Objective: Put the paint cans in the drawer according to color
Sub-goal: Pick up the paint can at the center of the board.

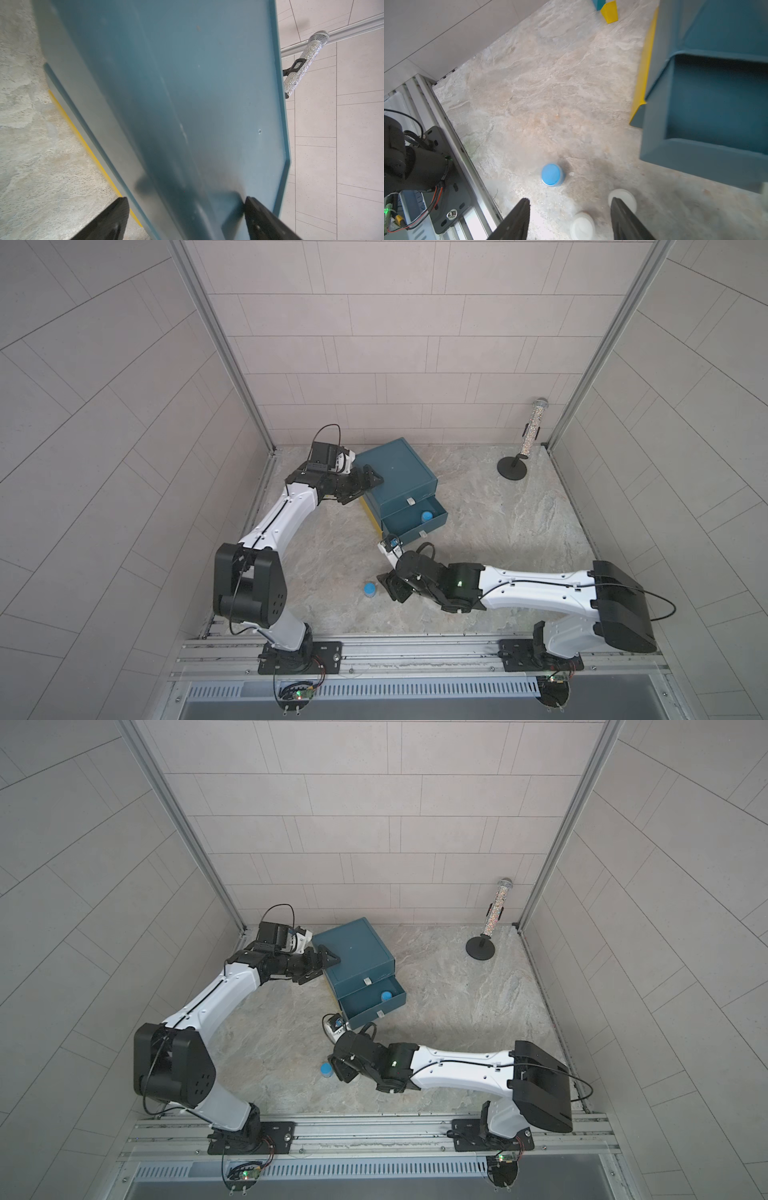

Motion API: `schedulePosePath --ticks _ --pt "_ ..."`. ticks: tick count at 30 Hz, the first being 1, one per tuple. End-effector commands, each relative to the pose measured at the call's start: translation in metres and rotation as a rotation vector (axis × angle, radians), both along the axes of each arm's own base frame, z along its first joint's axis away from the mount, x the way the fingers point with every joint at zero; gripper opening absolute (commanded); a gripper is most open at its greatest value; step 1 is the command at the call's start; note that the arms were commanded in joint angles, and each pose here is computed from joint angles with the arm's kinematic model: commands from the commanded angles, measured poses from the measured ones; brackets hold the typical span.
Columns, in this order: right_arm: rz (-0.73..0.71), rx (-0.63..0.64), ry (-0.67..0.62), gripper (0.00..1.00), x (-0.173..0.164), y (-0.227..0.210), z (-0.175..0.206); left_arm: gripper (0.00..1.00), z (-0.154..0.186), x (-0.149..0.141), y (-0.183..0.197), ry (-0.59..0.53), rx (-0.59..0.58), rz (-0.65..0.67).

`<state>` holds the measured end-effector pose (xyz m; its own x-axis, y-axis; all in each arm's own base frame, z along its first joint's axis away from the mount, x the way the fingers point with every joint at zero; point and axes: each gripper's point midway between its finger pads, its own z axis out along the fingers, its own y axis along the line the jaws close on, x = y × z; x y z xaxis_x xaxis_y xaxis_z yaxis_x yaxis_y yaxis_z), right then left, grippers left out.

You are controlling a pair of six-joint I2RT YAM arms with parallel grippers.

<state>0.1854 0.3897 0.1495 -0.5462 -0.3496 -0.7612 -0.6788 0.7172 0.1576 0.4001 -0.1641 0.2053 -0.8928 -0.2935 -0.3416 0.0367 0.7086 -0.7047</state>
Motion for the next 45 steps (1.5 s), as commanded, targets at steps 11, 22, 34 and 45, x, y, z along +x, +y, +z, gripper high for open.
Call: schedulePosePath --ticks 11,22,34,45 --pt "0.054 -0.081 0.097 0.66 -0.008 0.056 -0.059 0.93 -0.023 -0.01 0.006 0.091 0.046 0.013" --pt "0.034 -0.169 0.169 0.66 0.001 0.053 -0.097 0.93 -0.022 -0.011 0.004 0.093 0.04 0.009" --pt "0.028 -0.211 0.191 0.62 0.001 0.044 -0.115 0.93 -0.022 -0.011 0.005 0.091 0.04 0.01" --pt "0.012 -0.231 0.193 0.49 0.002 0.04 -0.128 0.93 -0.022 -0.01 0.005 0.091 0.04 0.01"
